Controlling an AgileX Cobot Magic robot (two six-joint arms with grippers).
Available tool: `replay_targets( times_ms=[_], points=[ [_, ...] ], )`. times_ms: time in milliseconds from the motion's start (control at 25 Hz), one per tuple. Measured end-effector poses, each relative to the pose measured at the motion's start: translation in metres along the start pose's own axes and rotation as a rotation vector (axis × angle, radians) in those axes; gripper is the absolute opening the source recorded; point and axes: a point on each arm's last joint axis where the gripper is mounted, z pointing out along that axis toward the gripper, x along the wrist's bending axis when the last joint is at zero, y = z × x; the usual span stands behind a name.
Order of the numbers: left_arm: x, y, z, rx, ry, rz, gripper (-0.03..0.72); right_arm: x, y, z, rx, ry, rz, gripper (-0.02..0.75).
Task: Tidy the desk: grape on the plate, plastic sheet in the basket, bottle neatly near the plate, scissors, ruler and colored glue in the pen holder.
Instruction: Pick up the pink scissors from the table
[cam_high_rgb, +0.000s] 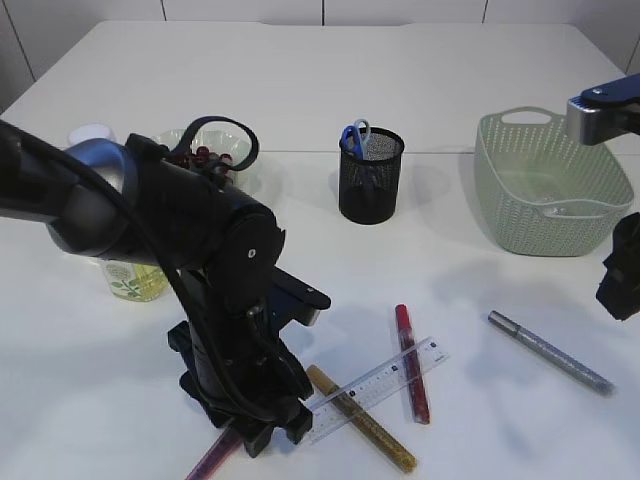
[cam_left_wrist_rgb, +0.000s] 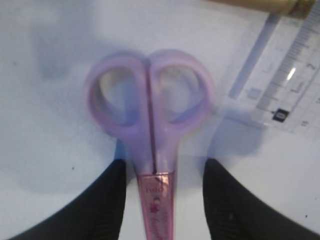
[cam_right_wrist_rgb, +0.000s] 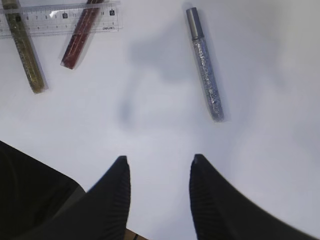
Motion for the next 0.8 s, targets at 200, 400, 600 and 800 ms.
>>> replay_targets(
  times_ms=[200, 400, 600, 800],
  points=[
    [-0.0002, 0.0014, 0.0006, -0.014, -0.002, 0.000, 0.358, 0.0000, 0.0000, 0.0000, 0.000, 0.000, -0.002, 0.323],
    [-0.0005, 0.0033, 0.0002, -0.032, -0.005, 0.001, 0.324, 0.0000, 0.0000, 0.0000, 0.000, 0.000, -0.006, 0.323],
    [-0.0006, 0.0043, 0.0001, -0.043, -0.006, 0.002, 0.300, 0.0000, 0.0000, 0.0000, 0.000, 0.000, -0.007, 0.323],
    [-0.0006, 0.0051, 0.0018, -0.042, -0.004, 0.003, 0.298, 0.0000, 0.0000, 0.0000, 0.000, 0.000, -0.013, 0.323]
  ],
)
